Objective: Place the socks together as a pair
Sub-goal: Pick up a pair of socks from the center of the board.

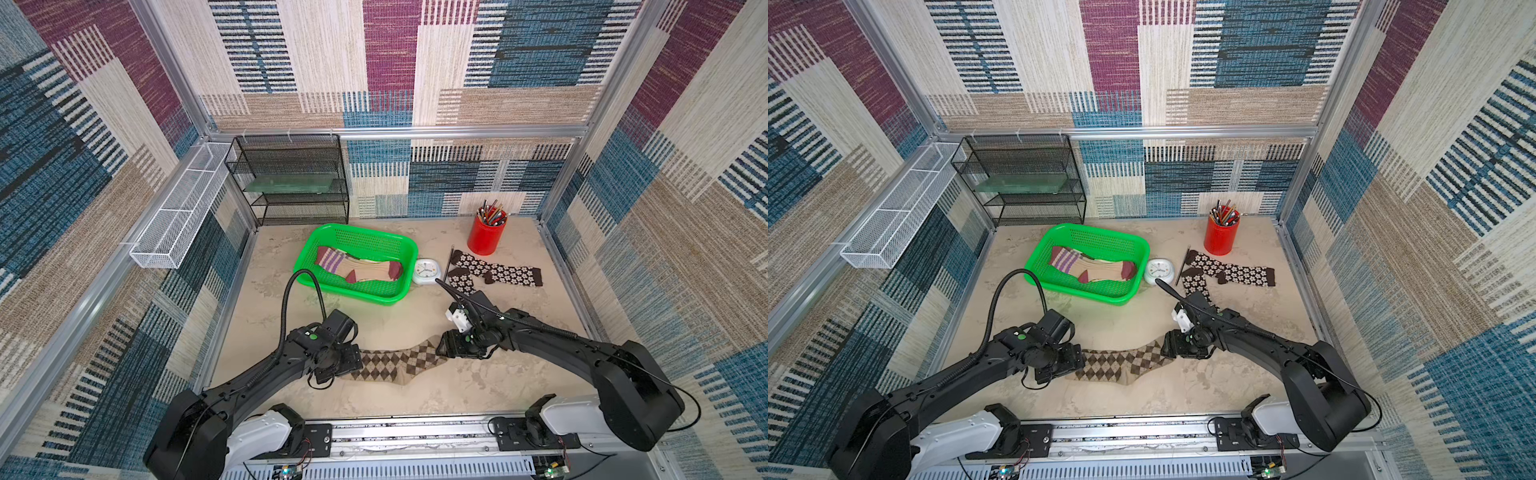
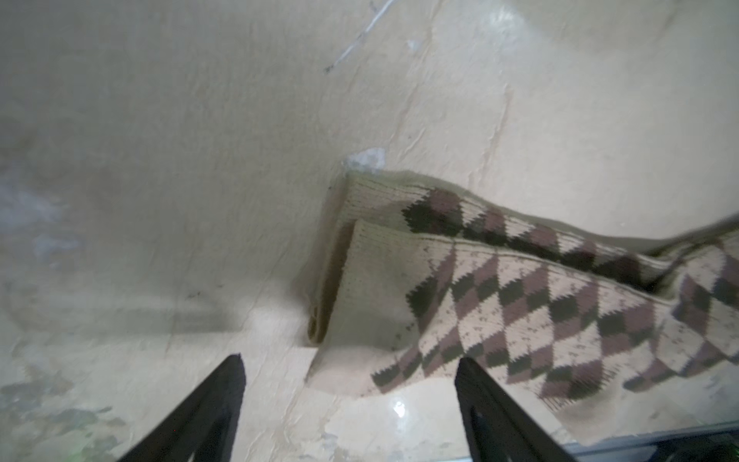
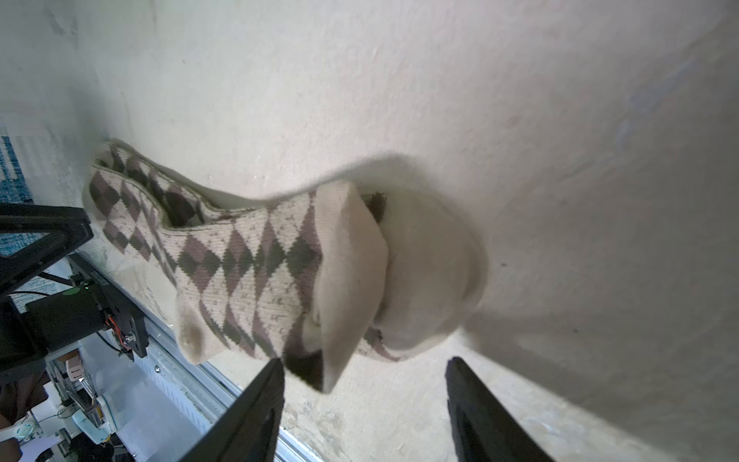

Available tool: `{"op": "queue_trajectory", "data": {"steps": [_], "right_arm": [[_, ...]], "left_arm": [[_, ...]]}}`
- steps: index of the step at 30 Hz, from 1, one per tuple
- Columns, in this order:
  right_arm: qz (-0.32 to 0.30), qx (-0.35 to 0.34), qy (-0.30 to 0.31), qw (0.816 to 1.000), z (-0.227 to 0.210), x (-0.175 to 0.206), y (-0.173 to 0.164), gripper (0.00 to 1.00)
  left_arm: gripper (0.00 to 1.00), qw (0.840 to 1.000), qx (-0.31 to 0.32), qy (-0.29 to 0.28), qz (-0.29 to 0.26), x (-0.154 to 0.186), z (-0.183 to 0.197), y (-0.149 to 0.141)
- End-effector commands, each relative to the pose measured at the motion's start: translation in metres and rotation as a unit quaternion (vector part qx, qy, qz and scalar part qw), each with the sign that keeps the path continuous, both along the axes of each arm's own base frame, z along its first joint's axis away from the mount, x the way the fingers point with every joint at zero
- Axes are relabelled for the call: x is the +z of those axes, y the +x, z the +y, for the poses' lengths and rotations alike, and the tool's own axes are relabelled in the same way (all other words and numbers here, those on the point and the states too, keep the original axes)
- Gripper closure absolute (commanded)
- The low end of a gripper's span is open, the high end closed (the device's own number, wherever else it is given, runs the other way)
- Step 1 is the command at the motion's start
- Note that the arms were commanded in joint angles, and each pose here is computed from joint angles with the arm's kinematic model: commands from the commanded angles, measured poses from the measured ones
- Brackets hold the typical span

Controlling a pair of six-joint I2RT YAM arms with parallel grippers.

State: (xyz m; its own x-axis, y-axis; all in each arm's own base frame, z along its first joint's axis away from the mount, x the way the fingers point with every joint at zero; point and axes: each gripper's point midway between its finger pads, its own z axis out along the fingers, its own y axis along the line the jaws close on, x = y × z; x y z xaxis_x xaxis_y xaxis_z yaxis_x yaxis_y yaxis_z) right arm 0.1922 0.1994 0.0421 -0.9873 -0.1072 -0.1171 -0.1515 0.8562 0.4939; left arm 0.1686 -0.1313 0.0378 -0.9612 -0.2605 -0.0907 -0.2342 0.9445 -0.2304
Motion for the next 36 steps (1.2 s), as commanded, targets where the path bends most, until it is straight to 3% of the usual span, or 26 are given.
{"op": "queue_trajectory", "data": {"steps": [1,5,9,11,13,15,17,20,27,31,36], "right_arm": [[-0.008,0.0,-0.007,1.0,-0.002,-0.007,0.002,0.33],[-0.006,-0.014,-0.029,0.999,-0.008,-0.018,0.005,0.35],[-0.01,-0.024,-0.036,0.999,-0.005,-0.024,0.013,0.39],[-0.01,-0.027,-0.04,0.999,-0.004,-0.028,0.016,0.53],[-0.002,-0.029,-0.044,0.999,-0.005,-0.032,0.013,0.72],[0.001,-0.03,-0.045,0.999,-0.007,-0.032,0.01,0.84],[-0.005,-0.032,-0.039,0.999,-0.007,-0.024,0.01,0.91],[-0.019,-0.033,-0.023,0.999,-0.005,-0.003,0.01,0.96],[-0.056,-0.02,0.035,0.998,0.015,0.071,0.013,0.97],[-0.086,-0.009,0.074,0.993,0.04,0.12,0.026,0.98],[-0.126,0.006,0.117,0.985,0.077,0.18,0.054,0.99]], "left_arm": [[0.21,1.0,0.001,-0.003,-0.011,-0.004,-0.004,0.008],[0.28,1.0,-0.003,-0.006,-0.011,-0.009,-0.008,0.012],[0.41,1.0,-0.013,-0.002,0.007,-0.018,-0.01,0.009],[0.48,1.0,-0.014,-0.004,0.009,-0.021,-0.011,0.009],[0.6,1.0,-0.016,-0.007,0.008,-0.021,-0.012,0.009],[0.73,1.0,-0.018,-0.01,0.006,-0.021,-0.013,0.01],[0.81,1.0,-0.022,-0.013,0.004,-0.018,-0.015,0.011],[0.86,0.999,-0.024,-0.023,-0.007,-0.005,-0.018,0.014],[0.9,0.995,-0.019,-0.03,-0.089,0.074,-0.016,0.036],[0.9,0.988,-0.021,-0.043,-0.148,0.137,-0.019,0.062],[0.91,0.981,-0.01,-0.05,-0.187,0.19,-0.005,0.099]]}}
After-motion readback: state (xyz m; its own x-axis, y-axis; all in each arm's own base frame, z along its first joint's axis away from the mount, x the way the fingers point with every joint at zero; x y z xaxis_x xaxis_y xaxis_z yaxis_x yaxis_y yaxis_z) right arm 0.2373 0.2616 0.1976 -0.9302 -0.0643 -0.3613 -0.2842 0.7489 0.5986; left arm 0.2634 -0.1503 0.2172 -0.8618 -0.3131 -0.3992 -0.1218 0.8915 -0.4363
